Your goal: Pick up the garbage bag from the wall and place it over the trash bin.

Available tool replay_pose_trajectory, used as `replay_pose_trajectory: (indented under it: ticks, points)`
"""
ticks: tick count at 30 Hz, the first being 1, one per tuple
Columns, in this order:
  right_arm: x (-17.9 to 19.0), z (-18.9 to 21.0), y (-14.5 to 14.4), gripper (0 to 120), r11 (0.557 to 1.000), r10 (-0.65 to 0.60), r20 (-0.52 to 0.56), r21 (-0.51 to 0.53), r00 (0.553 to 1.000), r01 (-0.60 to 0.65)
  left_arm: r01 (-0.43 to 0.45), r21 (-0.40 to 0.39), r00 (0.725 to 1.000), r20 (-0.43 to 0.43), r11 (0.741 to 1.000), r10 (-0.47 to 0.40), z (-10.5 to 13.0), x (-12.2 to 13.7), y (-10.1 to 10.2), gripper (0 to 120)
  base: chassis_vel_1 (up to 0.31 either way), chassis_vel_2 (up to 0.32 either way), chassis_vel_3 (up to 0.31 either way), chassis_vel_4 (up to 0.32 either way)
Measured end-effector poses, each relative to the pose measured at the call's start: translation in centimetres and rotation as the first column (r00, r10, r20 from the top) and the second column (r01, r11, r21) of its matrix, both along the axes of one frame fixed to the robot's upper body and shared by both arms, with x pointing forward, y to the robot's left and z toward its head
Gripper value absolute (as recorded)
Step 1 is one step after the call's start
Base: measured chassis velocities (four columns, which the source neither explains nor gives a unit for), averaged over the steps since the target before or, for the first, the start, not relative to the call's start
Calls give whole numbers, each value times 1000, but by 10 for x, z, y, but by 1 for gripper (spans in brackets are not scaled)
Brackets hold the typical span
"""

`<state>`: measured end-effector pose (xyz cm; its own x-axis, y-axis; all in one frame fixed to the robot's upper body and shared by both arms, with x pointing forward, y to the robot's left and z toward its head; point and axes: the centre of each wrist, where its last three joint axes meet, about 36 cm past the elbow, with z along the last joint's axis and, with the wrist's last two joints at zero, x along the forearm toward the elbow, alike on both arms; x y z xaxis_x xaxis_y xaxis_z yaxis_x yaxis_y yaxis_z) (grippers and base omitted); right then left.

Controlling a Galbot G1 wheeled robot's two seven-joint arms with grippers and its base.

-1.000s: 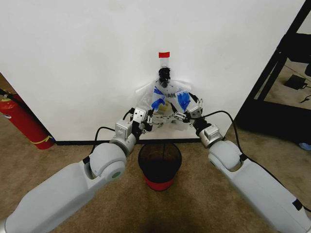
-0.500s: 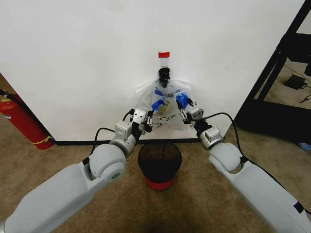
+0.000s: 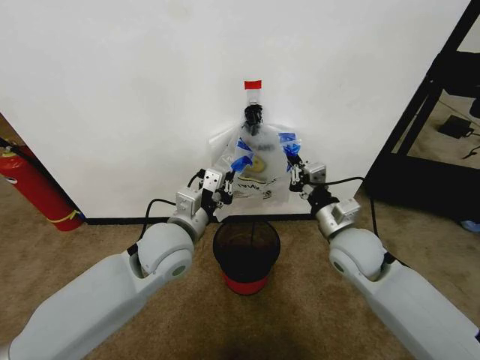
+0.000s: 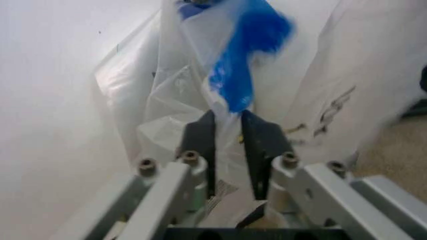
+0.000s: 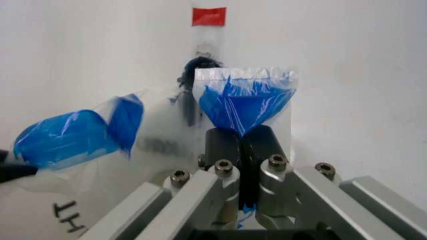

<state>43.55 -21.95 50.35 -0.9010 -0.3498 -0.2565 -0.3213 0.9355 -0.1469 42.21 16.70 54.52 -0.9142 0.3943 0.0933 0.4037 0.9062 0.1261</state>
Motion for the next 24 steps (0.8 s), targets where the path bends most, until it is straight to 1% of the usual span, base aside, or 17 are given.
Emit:
replay_pose_trajectory:
  ticks: [1, 2, 6, 7, 8, 9, 10, 13, 14, 15, 16, 18, 19, 22, 24]
  points:
    - [-1, 2, 0, 0, 1000, -1, -1, 6, 1000, 1, 4, 11, 1000, 7, 1000, -4, 0, -1, 2, 25, 0, 0, 0, 0]
    - [-1, 2, 0, 0, 1000, -1, -1, 6, 1000, 1, 4, 11, 1000, 7, 1000, -4, 0, -1, 2, 25, 0, 0, 0, 0]
    - [-3, 12, -1, 0, 1000, -1, 0, 16, 1000, 1, 17, 65, 999, 47, 998, -20, 3, -6, 11, 39, 0, 0, 0, 0]
    - [-3, 14, -1, 0, 1000, 1, -1, 16, 1000, -1, 18, 73, 998, 55, 997, -22, 5, -7, 13, 46, 0, 0, 0, 0]
    - [-4, 15, -1, 0, 1000, 2, -1, 17, 1000, -2, 19, 81, 998, 61, 997, -24, 7, -8, 15, 48, 0, 0, 0, 0]
    - [-5, 16, -1, 0, 1000, 4, -2, 18, 1000, -4, 19, 91, 997, 70, 996, -26, 9, -9, 17, 52, 0, 0, 0, 0]
    - [-5, 16, -1, 0, 1000, 4, -2, 18, 1000, -4, 19, 91, 997, 70, 996, -26, 9, -9, 17, 52, 0, 0, 0, 0]
    - [-6, 19, -1, 0, 1000, 7, -4, 19, 1000, -7, 34, 126, 994, 99, 991, -46, 18, -9, 20, 65, 0, 0, 0, 0]
    - [-7, 19, -1, 0, 1000, 8, -4, 18, 1000, -8, 49, 149, 991, 113, 988, -66, 21, -8, 18, 69, 0, 0, 0, 0]
    - [-7, 20, -1, 0, 1000, 8, -3, 18, 1000, -8, 57, 159, 990, 118, 986, -76, 22, -8, 17, 71, 0, 0, 0, 0]
    - [-8, 20, -2, 0, 1000, 7, -3, 15, 1000, -7, 79, 186, 986, 129, 979, -104, 25, -5, 11, 78, 0, 0, 0, 0]
    - [-9, 21, -3, 0, 1000, 5, -2, 12, 1000, -5, 112, 226, 980, 134, 968, -145, 30, 1, 0, 86, 0, 0, 0, 0]
    - [-9, 21, -3, 0, 1000, 5, -2, 12, 1000, -5, 112, 226, 980, 134, 968, -145, 30, 1, 0, 86, 0, 0, 0, 0]
    - [-10, 21, -7, 0, 1000, 1, -2, 4, 1000, -1, 133, 280, 971, 155, 951, -182, 49, 18, -14, 98, 0, 0, 0, 0]
    - [-12, 20, -9, 0, 1000, -1, -3, -2, 1000, 1, 132, 304, 968, 165, 943, -189, 61, 27, -19, 100, 0, 0, 0, 0]
